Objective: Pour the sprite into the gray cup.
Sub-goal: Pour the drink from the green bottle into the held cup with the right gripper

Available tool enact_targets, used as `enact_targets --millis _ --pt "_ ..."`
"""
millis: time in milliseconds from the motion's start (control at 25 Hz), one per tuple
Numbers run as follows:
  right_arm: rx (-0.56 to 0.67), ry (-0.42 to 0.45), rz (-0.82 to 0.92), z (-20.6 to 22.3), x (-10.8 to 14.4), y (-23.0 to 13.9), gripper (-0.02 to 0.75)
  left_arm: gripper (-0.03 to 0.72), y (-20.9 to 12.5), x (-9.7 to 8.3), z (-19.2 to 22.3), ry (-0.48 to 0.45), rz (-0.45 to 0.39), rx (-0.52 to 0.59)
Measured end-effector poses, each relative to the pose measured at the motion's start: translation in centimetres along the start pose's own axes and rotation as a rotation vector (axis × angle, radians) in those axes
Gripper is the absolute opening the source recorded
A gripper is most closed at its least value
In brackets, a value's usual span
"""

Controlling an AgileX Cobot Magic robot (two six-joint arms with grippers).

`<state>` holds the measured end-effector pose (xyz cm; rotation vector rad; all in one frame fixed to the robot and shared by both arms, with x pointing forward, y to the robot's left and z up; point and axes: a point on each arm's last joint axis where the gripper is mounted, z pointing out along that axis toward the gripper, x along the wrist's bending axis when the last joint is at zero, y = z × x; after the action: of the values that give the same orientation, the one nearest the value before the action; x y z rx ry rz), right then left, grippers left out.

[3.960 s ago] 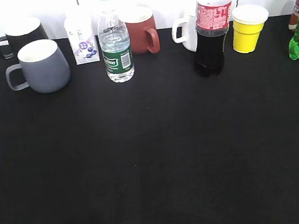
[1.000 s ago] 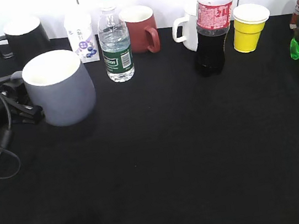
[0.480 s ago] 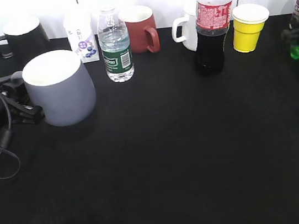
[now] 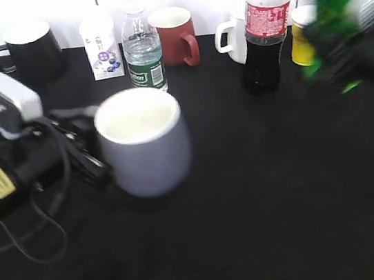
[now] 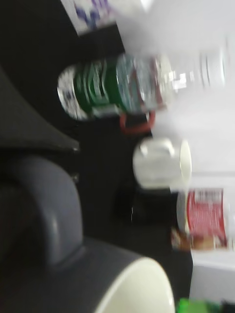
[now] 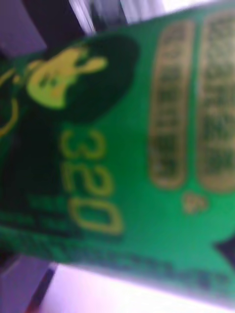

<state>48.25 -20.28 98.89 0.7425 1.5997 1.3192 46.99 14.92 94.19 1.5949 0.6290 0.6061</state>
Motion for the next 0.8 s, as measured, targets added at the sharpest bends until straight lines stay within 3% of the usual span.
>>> enact_targets --millis 120,280,600,800 --pt "0.112 0.171 -0.193 0.1 3.5 -0.3 0.418 0.067 0.0 -1.1 0.2 -0.058 0.016 0.000" --pt "0.152 0.217 -0.583 1.3 4.0 -0.6 0.417 0.067 0.0 -1.4 0.2 -0.085 0.030 0.001" --pt "0.058 0.100 -1.013 2.2 3.3 -0.2 0.417 0.067 -0.6 -1.4 0.1 -0.079 0.035 0.075" --pt "-0.010 0.026 -1.130 2.3 3.0 0.7 0.417 0.067 -0.6 -0.8 0.2 -0.018 0.101 0.072"
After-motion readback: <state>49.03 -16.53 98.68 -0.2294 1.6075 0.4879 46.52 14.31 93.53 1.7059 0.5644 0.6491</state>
